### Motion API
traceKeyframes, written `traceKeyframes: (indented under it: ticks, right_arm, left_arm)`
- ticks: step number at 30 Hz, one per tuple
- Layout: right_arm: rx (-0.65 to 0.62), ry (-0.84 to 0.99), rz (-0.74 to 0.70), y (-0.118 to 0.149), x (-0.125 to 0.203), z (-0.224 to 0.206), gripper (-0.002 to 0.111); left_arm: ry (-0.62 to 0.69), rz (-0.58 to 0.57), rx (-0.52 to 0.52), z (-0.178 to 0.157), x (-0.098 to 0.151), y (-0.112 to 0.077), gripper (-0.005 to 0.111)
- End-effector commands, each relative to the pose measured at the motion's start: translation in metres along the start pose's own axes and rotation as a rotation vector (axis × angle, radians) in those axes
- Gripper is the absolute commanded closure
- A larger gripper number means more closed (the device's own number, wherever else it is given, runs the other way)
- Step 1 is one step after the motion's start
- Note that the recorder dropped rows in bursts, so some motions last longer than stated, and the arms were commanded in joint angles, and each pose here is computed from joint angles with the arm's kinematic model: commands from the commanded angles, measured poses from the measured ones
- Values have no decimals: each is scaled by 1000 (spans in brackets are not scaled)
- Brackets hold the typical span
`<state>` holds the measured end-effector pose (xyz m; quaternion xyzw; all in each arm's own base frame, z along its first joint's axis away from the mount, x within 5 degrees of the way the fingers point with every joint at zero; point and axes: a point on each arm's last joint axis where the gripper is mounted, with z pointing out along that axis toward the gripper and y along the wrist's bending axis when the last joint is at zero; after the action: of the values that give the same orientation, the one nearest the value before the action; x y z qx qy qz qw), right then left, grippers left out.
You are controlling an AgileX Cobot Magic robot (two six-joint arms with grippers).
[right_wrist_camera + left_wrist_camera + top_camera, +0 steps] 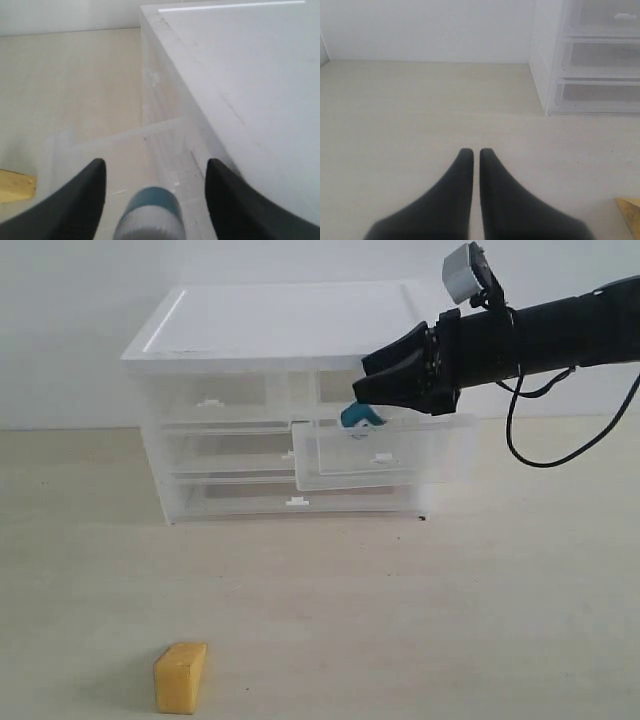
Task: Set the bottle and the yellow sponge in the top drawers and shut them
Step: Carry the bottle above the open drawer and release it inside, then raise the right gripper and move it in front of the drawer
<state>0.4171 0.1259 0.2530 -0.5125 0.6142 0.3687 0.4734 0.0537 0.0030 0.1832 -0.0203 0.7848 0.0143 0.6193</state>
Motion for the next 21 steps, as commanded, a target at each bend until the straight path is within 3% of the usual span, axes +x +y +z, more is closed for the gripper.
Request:
traceKeyframes:
  ticks: [1,7,12,16,19,21]
  right_arm:
    - [36,-5,22,-4,-3,0,47]
    - [49,-8,26,-2,-12,-4,47]
    - [135,10,61,1,-35,-17,55]
    - [231,81,134,5,-49,-29,78]
    - [295,191,160,11,-57,-40,103]
    - [340,251,188,15,-61,-48,108]
  left_arm:
    - [-11,-3,5,0,-2,0,102]
    - [-11,-3,5,0,-2,0,102]
    - [-11,-3,5,0,-2,0,102]
    - [-11,-3,5,0,-2,0,102]
    - [-11,-3,5,0,-2,0,102]
    - [-11,-3,5,0,-2,0,102]
